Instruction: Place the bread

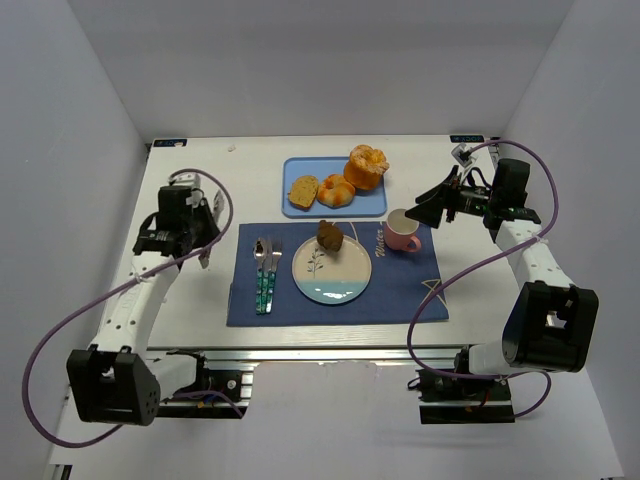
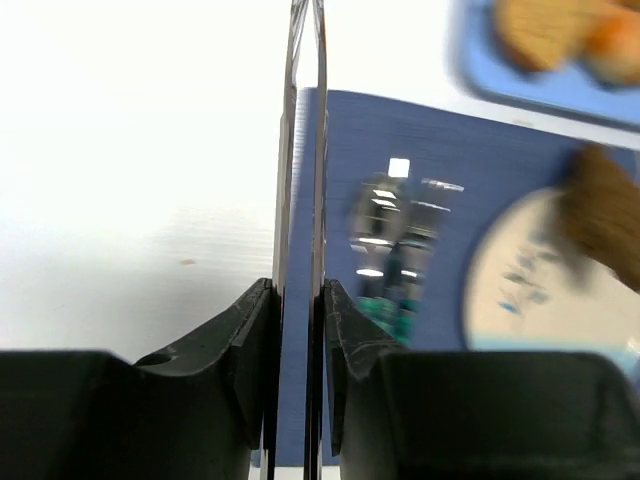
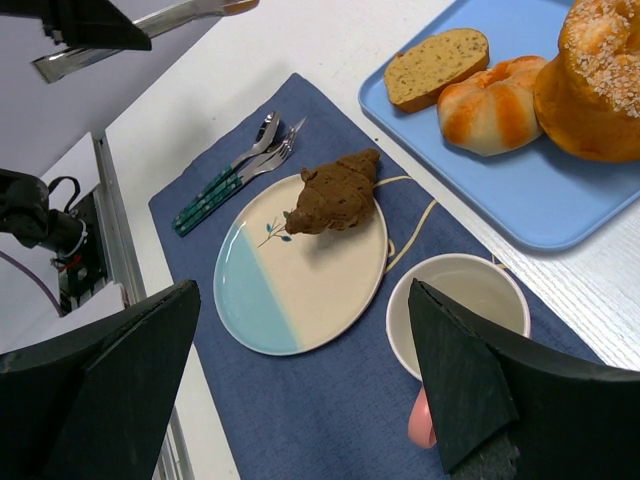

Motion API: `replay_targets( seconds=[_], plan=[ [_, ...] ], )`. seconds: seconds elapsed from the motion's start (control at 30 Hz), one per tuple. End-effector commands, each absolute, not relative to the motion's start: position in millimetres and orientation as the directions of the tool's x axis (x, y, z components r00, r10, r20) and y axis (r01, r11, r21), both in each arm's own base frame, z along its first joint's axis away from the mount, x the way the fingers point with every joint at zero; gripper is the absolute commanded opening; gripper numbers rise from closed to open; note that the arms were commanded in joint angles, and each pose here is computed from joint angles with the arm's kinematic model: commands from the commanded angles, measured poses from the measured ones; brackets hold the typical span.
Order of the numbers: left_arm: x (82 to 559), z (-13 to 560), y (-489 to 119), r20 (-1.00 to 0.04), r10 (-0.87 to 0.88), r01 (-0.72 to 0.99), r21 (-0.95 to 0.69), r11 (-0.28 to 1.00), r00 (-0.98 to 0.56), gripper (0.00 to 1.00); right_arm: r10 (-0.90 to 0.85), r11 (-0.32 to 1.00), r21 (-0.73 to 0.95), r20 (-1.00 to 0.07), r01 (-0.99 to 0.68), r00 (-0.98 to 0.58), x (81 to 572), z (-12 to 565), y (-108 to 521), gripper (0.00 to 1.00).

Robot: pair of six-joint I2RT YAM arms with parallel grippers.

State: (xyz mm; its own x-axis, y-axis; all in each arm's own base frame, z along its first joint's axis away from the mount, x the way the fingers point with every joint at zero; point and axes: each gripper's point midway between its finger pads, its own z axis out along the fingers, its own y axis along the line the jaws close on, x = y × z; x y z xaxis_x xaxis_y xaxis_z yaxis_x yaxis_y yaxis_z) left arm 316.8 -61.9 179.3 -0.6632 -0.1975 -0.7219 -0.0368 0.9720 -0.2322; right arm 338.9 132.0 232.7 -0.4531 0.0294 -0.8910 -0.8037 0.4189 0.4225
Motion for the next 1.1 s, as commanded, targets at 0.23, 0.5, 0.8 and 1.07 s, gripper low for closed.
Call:
replay_targets(
  seconds=[0.23, 0.5, 0.8, 1.07],
  plan=[
    [345, 95, 32, -0.686, -0.294, -0.227, -0.189, 0.955, -0.665, 0.39, 0.017, 0.39, 0.398, -0.905, -0.831, -0.426, 332, 237, 134, 0.89],
    [338, 39, 43, -0.6, -0.277, -0.235, -0.15, 0.96, -0.751, 0.49, 0.017, 0.387, 0.415, -0.896, -0.823, -0.444, 330, 233, 135, 0.89],
    [335, 40, 58, -0.585, -0.328, -0.307, -0.139, 0.942, -0.742, 0.78, -0.02, 0.411, 0.375, -0.908, -0.831, -0.419, 335, 239, 131, 0.89],
    [332, 110, 48, -0.697, -0.425, -0.332, -0.275, 0.902, -0.578, 0.95, 0.017, 0.778, 0.361, -0.831, -0.515, -0.557, 388, 224, 82, 0.89]
  ],
)
